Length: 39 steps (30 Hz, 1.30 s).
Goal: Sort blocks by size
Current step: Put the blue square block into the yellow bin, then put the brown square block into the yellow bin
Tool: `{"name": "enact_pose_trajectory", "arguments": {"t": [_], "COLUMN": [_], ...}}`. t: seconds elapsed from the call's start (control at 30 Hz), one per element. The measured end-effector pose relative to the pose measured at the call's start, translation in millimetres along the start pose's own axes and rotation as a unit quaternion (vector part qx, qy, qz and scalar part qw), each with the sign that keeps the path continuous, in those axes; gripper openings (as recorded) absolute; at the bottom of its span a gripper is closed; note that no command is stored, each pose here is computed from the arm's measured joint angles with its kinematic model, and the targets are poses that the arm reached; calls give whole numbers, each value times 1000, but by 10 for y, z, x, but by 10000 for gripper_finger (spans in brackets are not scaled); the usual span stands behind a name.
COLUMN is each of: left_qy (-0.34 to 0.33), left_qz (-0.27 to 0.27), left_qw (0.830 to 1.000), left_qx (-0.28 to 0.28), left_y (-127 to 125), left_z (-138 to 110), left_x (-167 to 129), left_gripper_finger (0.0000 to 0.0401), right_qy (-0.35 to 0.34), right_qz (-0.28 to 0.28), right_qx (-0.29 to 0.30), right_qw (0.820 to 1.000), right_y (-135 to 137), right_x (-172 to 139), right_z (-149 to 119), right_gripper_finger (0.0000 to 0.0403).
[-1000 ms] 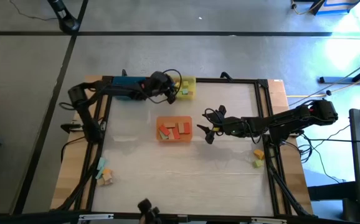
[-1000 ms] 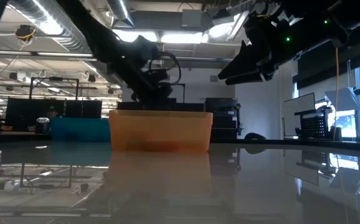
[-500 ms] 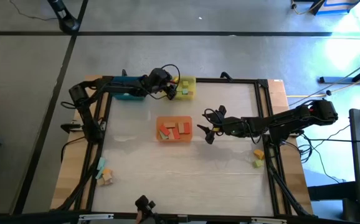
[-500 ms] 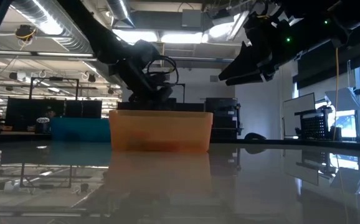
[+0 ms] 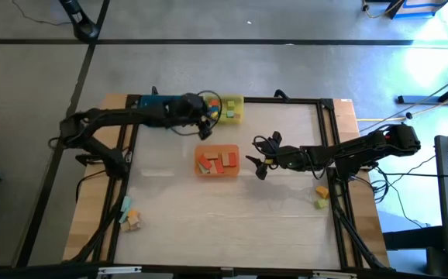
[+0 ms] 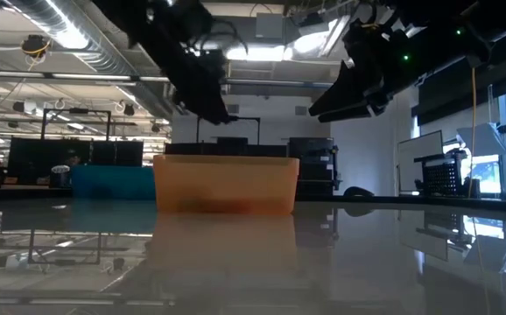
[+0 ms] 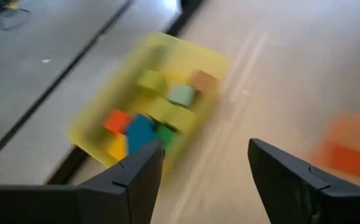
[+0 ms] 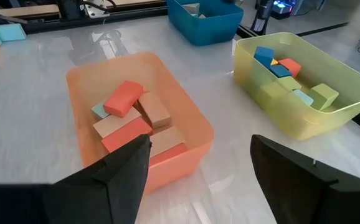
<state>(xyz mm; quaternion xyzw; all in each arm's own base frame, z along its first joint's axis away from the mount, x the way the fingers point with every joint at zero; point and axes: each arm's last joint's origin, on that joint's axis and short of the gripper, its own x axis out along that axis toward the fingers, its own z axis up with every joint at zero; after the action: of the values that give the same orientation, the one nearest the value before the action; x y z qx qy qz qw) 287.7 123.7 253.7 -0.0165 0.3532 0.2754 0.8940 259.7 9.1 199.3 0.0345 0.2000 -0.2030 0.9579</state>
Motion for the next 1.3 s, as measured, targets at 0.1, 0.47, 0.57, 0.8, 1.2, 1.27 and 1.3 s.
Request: {"name": "enact_pose_trajectory", "arguments": {"t": [0.1,0.47,0.57,0.8,1.2,1.27,1.3], "left_qy": [25,179,215,324,419,421,420], "left_qz": [-25,-92,-99,-94,-98,-98,-100], "left_qw": [999,978,970,941,898,897,897], "left_qx": [11,57,54,13,-96,-94,-89], "left_y": [-162,-897,-1077,-1385,-1705,-1732,-1742], "left_z": [-47,-607,-783,-1175,-1574,-1629,-1650], "left_x": [-204,-598,-809,-1300,-1836,-1905,-1933], "left_gripper_finger": [218,218,218,217,217,217,217], "right_qy": [5,17,18,18,16,16,16], "right_qz": [0,1,1,1,1,1,1], "right_qx": [-2,-8,-8,-7,-6,-6,-6], "right_qw": [1000,1000,1000,1000,1000,1000,1000], "right_y": [-2,-5,-5,-5,-4,-4,-5], "right_x": [0,-1,-1,-1,-1,-1,-1], "right_z": [-11,-35,-37,-38,-33,-33,-33], "right_gripper_finger": [276,276,276,276,276,276,276]}}
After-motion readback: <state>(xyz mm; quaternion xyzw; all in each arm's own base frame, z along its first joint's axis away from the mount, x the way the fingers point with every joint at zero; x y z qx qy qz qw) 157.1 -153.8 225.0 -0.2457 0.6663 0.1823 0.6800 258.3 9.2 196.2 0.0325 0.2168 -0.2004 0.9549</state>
